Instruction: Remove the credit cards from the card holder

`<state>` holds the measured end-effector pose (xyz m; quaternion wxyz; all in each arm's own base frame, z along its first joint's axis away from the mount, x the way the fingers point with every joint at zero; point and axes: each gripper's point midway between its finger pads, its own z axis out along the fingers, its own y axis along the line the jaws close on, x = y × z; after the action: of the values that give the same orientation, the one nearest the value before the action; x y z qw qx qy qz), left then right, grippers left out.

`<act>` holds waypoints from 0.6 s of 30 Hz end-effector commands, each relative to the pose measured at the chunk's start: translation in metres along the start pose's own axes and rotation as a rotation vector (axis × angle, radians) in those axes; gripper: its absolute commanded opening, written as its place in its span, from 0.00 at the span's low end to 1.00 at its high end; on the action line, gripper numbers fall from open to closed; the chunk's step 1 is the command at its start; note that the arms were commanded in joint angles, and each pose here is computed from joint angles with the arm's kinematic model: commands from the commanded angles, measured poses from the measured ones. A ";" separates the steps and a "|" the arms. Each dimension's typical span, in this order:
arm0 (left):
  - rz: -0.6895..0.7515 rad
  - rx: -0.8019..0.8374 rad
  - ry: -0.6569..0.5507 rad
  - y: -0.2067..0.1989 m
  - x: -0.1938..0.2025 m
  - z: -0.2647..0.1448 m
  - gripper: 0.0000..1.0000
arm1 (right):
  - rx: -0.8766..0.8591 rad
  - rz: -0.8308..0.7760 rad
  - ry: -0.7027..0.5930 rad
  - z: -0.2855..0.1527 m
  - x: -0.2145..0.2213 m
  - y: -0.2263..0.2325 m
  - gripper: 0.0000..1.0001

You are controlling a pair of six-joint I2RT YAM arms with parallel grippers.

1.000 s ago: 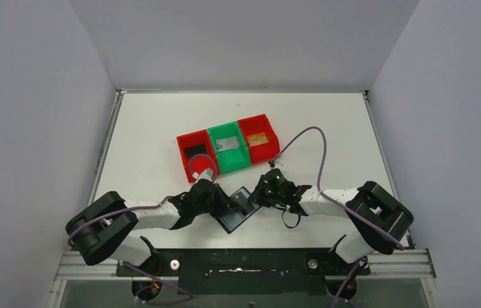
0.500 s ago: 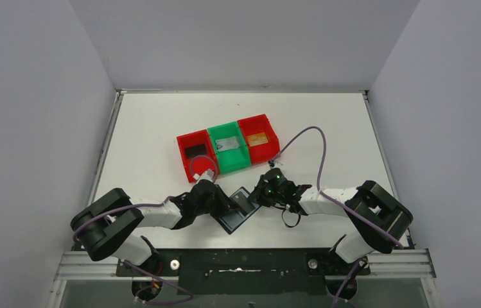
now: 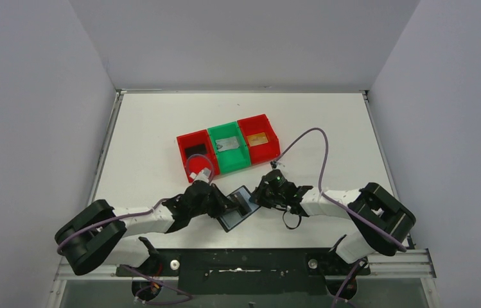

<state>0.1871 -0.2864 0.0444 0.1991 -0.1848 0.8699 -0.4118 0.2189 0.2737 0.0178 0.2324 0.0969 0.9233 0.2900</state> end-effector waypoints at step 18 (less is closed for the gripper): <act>0.132 -0.001 0.048 -0.006 -0.014 -0.014 0.00 | -0.109 -0.078 -0.066 -0.031 -0.014 0.023 0.26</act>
<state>0.1902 -0.2683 0.0486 0.2002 -0.1394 0.8873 -0.3914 0.2057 0.2537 0.0272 0.2447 0.0885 0.9240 0.2802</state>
